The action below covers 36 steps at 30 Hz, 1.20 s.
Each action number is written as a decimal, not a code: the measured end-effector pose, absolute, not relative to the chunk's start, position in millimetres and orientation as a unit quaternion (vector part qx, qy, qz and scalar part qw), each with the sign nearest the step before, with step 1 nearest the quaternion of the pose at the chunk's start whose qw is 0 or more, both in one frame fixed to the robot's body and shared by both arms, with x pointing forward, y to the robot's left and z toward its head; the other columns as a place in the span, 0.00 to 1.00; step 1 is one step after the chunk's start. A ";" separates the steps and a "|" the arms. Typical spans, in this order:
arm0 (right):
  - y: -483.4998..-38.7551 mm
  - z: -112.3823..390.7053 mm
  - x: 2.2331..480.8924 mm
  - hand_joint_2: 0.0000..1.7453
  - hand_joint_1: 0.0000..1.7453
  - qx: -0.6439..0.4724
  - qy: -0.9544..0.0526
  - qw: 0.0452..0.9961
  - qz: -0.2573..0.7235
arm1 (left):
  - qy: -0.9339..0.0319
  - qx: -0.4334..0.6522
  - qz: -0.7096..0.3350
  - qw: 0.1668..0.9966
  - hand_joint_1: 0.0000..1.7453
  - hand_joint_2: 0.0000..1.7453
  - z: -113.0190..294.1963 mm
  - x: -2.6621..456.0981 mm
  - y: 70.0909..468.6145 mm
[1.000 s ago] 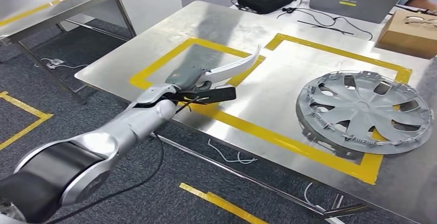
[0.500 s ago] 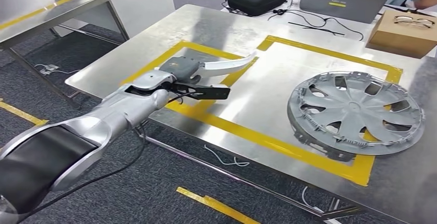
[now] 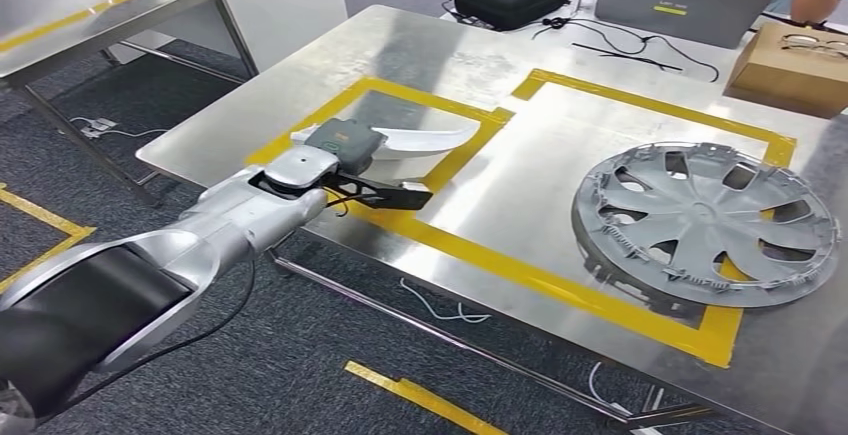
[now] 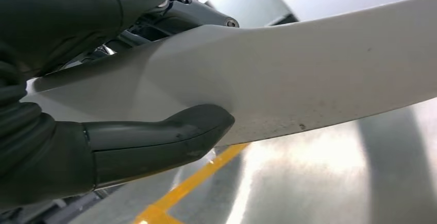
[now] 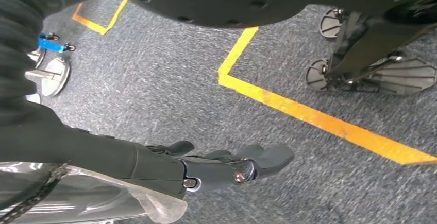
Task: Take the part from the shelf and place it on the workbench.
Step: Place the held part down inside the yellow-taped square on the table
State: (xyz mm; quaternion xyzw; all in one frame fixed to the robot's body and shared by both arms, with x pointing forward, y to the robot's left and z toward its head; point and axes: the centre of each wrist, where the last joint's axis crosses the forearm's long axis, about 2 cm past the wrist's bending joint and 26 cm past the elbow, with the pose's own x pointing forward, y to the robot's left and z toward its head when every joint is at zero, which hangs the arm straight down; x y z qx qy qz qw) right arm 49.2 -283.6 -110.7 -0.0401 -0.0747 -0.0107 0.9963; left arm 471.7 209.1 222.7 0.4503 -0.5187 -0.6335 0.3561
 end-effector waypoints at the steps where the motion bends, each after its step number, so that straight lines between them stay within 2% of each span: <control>1: -283.6 -110.7 49.4 1.00 0.00 -0.041 -0.075 0.996 -0.011 | -0.531 0.457 -0.616 0.361 1.00 1.00 222.0 471.3 210.2; 5: -282.2 -110.7 49.3 1.00 0.00 -0.043 -0.074 0.996 -0.012 | -0.551 0.480 -0.562 0.386 1.00 1.00 218.6 471.1 221.5; 19: -278.0 -110.7 48.1 1.00 0.00 -0.043 -0.072 0.996 -0.027 | -0.512 0.482 -0.521 0.485 1.00 1.00 189.5 463.3 263.5; 36: -275.5 -110.7 47.7 1.00 0.00 -0.036 -0.068 0.997 -0.024 | -0.550 0.454 -0.510 0.482 1.00 1.00 182.3 459.3 263.5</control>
